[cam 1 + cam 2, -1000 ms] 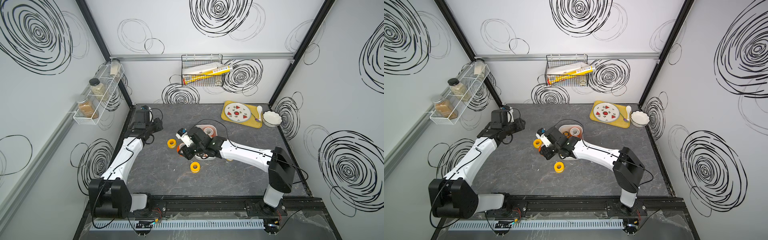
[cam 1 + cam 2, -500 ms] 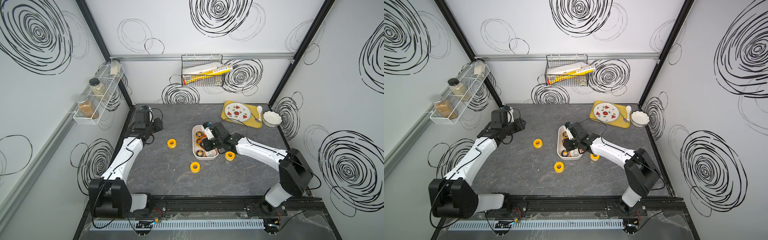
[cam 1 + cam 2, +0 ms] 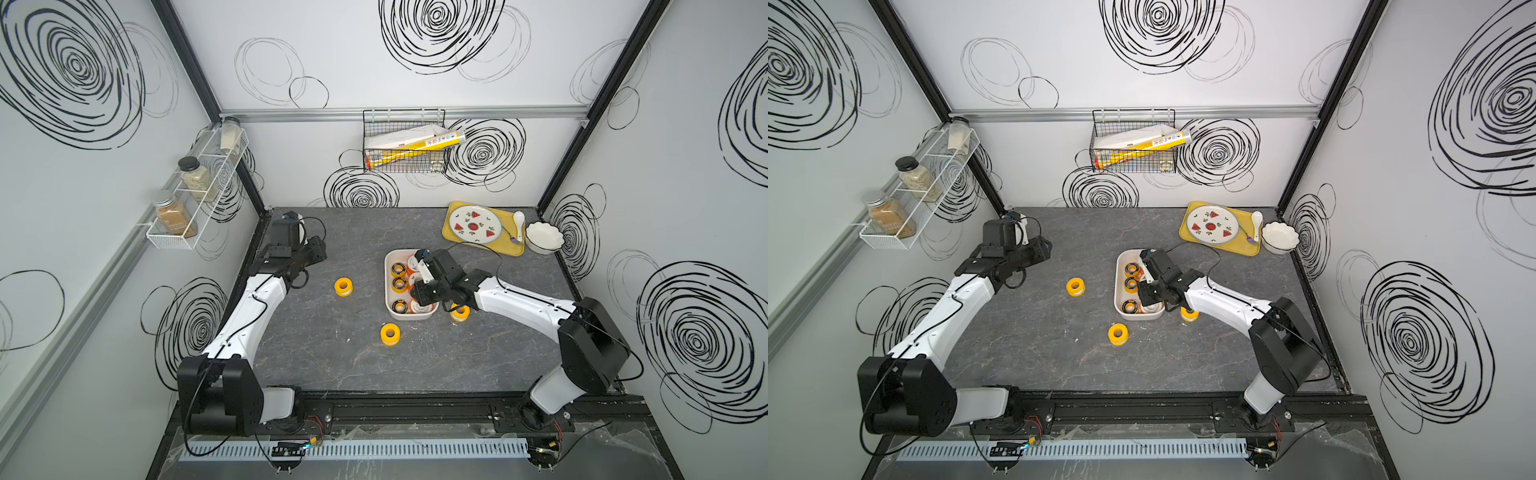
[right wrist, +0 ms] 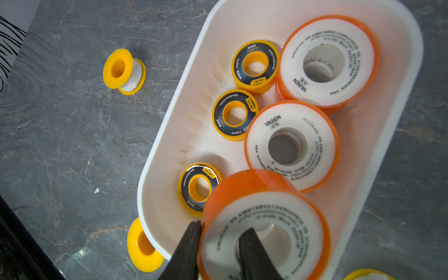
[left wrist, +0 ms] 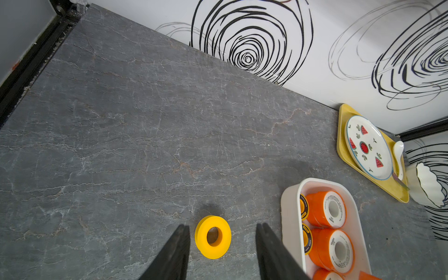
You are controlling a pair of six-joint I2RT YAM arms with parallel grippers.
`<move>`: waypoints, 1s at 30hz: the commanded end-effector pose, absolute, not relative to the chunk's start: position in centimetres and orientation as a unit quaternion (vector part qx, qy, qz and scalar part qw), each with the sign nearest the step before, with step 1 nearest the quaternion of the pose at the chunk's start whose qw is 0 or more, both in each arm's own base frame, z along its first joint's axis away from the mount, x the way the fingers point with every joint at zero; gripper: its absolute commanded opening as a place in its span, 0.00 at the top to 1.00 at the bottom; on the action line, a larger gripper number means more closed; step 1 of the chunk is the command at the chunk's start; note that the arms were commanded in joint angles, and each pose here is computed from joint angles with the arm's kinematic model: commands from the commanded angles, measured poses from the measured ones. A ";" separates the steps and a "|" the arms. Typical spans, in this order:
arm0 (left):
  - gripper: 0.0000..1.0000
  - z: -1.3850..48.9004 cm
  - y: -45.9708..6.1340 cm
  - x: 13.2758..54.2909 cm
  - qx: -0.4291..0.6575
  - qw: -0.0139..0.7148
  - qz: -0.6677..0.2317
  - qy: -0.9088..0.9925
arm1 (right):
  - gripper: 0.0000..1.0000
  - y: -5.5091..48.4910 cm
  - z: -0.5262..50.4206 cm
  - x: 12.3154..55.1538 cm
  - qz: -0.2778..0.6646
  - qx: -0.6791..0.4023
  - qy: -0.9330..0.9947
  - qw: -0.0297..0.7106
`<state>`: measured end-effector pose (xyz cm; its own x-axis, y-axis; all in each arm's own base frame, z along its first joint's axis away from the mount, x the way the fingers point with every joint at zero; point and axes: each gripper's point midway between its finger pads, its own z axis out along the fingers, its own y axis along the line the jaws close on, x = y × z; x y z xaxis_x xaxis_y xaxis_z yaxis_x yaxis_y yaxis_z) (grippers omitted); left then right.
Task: Put the sealing tape into the storage box
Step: Place the sealing tape in the storage box.
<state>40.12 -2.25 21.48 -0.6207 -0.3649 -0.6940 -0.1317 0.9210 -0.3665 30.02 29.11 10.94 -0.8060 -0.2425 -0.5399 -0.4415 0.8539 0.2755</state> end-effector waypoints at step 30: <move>0.49 21.4 -1.7 40.8 -0.146 0.418 -0.157 0.883 | 0.68 28.7 7.4 29.2 0.095 -0.220 0.947 0.213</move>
